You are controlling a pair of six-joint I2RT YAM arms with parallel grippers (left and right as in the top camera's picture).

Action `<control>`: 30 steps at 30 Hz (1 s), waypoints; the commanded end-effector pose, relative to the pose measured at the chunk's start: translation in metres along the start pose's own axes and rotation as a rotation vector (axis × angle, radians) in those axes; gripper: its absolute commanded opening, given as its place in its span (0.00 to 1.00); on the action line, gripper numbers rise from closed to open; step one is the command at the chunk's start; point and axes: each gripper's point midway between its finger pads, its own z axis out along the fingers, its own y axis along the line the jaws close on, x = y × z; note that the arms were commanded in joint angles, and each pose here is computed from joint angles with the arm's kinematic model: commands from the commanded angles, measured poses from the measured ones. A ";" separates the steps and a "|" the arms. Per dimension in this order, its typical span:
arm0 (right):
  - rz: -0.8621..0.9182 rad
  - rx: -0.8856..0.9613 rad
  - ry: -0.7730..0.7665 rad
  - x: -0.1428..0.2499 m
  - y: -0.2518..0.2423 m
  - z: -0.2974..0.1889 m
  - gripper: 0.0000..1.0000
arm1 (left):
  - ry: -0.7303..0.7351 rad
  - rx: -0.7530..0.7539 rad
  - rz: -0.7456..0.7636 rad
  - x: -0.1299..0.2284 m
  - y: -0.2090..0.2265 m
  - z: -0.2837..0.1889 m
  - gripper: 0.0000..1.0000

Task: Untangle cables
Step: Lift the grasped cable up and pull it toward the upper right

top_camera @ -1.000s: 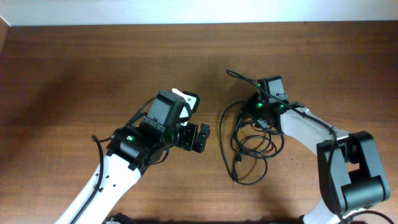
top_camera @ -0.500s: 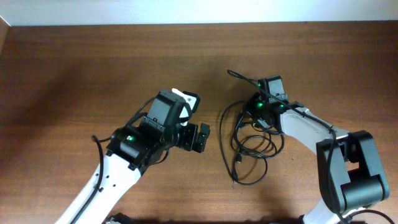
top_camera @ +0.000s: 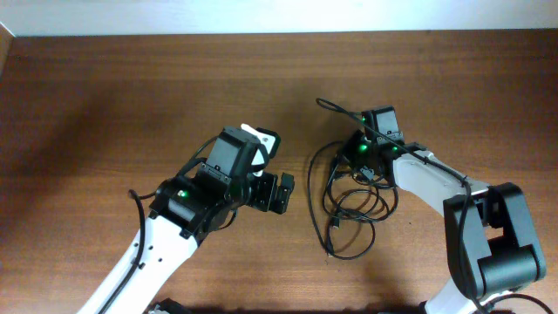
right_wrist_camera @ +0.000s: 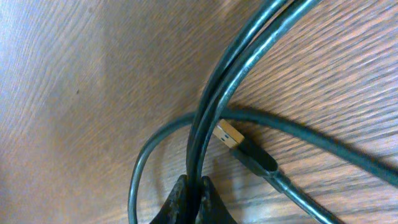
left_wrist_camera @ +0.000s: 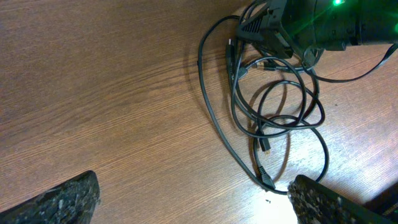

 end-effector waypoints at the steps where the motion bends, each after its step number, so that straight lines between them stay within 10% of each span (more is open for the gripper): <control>1: -0.073 -0.096 0.017 0.002 0.027 -0.018 0.04 | -0.028 -0.005 -0.002 -0.007 -0.001 -0.007 0.99; 30: -0.388 -0.883 -0.508 0.008 0.171 -0.360 0.04 | -0.028 -0.005 -0.002 -0.007 -0.001 -0.007 0.99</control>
